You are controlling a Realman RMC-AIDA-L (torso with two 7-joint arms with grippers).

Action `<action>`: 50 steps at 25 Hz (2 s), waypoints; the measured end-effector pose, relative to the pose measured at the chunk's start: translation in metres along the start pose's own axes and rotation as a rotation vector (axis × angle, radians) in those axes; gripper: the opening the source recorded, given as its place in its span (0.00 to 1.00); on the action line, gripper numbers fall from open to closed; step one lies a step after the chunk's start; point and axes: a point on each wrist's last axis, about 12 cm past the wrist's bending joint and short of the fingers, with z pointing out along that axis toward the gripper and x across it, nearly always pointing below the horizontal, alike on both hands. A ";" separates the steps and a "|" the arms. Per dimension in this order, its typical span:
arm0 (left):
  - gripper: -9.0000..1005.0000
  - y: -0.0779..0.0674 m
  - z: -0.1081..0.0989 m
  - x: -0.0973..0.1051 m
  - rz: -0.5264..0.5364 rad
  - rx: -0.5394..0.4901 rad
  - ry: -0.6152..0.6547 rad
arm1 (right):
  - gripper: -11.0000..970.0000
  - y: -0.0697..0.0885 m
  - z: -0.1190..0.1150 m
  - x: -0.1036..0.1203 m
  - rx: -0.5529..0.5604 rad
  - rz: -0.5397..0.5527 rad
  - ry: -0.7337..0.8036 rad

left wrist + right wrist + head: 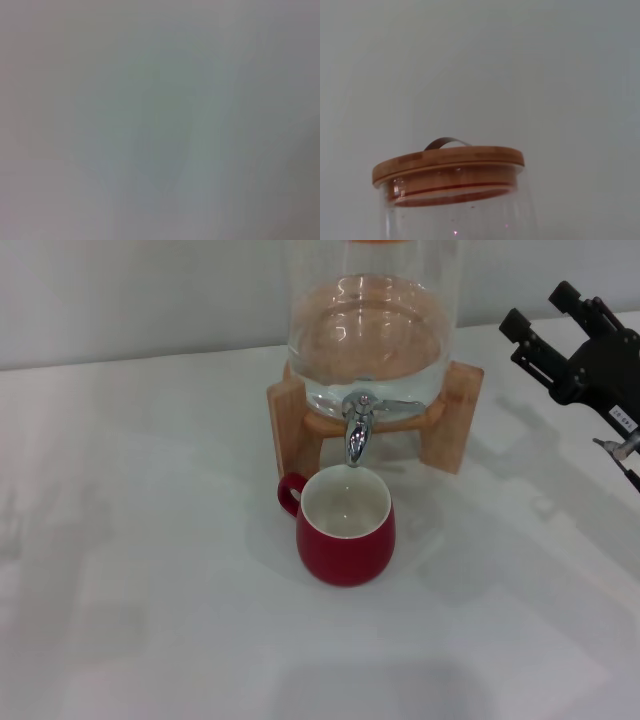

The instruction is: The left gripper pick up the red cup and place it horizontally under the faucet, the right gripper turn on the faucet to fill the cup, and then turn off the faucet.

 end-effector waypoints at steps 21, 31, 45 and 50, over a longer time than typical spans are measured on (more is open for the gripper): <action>0.46 0.028 -0.039 0.009 -0.023 -0.129 -0.045 | 0.85 0.019 -0.009 0.009 -0.147 0.057 0.070; 0.46 0.026 -0.036 0.007 -0.015 -0.109 -0.053 | 0.85 0.034 0.001 0.017 -0.273 0.087 0.142; 0.46 0.021 -0.035 0.007 -0.004 -0.076 -0.059 | 0.85 0.042 0.005 0.023 -0.322 0.114 0.194; 0.46 0.021 -0.035 0.007 -0.002 -0.072 -0.058 | 0.85 0.044 0.005 0.024 -0.340 0.129 0.205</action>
